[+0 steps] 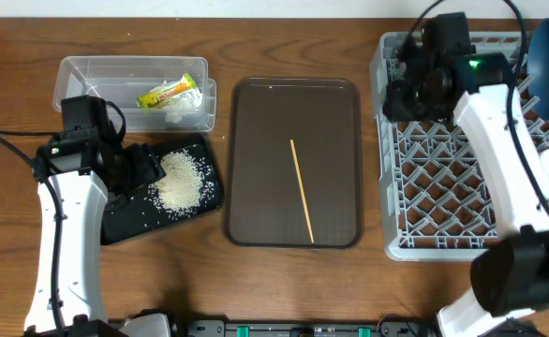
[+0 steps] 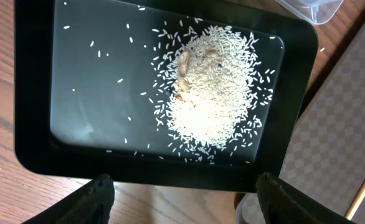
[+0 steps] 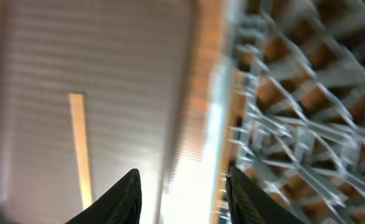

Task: Sort waste into correct bins and load items into the dishwasher rack
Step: 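Return the right gripper to the tray and grasp the second chopstick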

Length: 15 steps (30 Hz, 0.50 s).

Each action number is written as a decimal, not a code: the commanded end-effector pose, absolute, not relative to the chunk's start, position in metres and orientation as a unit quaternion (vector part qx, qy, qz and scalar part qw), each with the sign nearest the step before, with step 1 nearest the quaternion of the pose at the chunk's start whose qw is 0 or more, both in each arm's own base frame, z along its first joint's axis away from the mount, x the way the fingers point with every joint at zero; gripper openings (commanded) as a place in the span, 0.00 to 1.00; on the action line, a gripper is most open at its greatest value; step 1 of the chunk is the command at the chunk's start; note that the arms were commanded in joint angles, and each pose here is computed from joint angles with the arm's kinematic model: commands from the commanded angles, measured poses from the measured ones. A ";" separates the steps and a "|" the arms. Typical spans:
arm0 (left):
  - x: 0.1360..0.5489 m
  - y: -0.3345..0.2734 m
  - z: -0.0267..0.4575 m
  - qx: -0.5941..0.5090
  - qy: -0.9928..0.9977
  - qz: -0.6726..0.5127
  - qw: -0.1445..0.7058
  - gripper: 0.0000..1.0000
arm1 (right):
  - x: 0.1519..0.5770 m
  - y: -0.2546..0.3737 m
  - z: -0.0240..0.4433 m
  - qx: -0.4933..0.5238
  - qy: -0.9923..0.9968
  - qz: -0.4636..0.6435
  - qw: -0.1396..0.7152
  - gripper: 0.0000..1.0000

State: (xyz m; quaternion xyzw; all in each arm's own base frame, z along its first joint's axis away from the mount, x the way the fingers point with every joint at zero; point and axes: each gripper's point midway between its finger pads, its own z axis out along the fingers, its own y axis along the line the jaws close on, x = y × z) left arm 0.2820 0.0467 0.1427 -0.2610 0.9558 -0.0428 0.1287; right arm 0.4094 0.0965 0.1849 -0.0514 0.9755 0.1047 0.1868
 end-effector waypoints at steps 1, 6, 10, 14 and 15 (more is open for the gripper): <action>0.283 0.048 0.147 -0.265 0.954 -0.042 0.135 0.76 | 0.399 0.138 0.182 -0.102 0.968 0.149 0.173 0.44; 0.283 0.048 0.147 -0.265 0.954 -0.042 0.134 0.76 | 0.386 0.178 0.160 -0.150 0.968 0.143 0.142 0.45; 0.283 0.048 0.147 -0.265 0.954 -0.042 0.134 0.77 | 0.373 0.209 0.131 -0.168 0.971 0.133 0.103 0.50; 0.283 0.048 0.147 -0.265 0.954 -0.042 0.134 0.76 | 0.360 0.232 0.099 -0.178 0.974 0.123 0.059 0.51; 0.283 0.048 0.147 -0.265 0.954 -0.042 0.134 0.76 | 0.356 0.237 0.089 -0.180 0.975 0.118 0.048 0.50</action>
